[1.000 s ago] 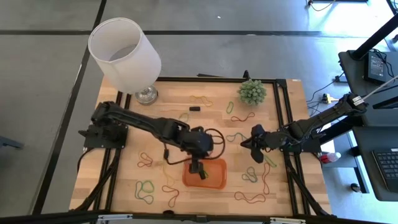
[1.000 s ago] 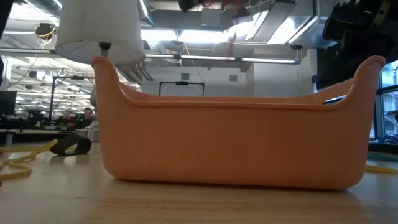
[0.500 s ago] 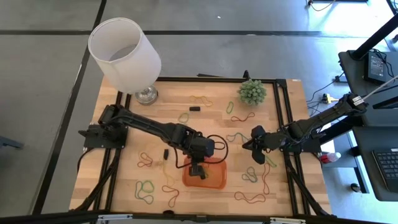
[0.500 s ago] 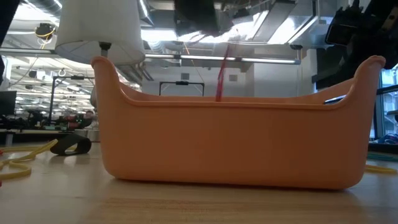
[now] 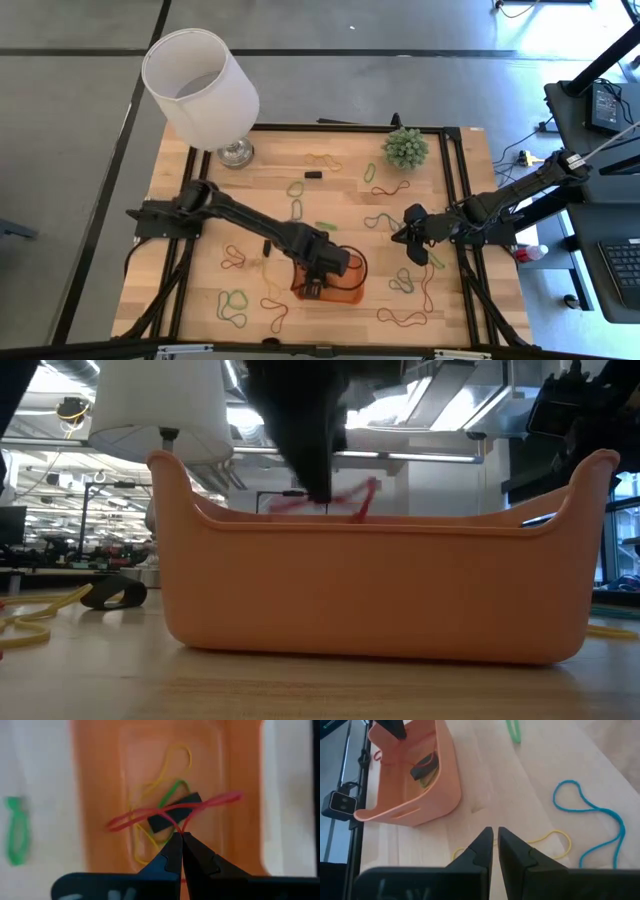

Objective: Pick and place rubber bands into bin
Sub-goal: Put the red rubber band into the orange bin

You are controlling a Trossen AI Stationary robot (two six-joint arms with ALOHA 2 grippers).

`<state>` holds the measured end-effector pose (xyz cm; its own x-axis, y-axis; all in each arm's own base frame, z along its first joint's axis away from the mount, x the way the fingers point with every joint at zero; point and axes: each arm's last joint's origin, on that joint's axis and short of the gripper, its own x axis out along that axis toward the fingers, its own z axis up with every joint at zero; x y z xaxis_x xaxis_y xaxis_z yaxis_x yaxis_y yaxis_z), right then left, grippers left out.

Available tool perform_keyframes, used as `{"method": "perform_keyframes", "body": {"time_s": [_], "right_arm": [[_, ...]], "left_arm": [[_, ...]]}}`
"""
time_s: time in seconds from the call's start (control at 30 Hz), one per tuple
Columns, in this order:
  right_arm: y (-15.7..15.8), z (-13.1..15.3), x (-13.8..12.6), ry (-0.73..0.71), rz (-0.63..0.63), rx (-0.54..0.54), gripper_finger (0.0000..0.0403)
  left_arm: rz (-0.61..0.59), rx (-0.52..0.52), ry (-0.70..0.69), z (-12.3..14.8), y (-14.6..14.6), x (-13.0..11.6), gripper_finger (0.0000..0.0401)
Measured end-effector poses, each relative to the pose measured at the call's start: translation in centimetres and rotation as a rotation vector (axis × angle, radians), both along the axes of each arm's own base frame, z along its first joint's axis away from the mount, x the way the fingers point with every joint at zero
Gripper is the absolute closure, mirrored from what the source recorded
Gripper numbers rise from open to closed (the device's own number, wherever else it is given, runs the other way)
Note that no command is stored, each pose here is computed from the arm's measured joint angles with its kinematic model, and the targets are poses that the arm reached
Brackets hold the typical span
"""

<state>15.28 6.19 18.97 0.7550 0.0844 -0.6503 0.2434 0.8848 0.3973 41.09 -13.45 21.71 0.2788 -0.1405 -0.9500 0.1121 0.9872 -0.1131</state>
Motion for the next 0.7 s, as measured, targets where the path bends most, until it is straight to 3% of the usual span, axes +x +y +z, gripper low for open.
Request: {"method": "perform_keyframes", "body": {"time_s": [0.23, 0.7], "right_arm": [[0.0, 0.0, 0.0, 0.007, -0.007, 0.017, 0.0371], [0.0, -0.1, -0.1, 0.014, -0.025, 0.034, 0.0371]], "left_arm": [[0.076, -0.009, 0.041, -1.6, -0.4, 0.4, 0.0386], [0.136, -0.011, 0.034, -0.7, -0.2, 0.3, 0.0268]]}}
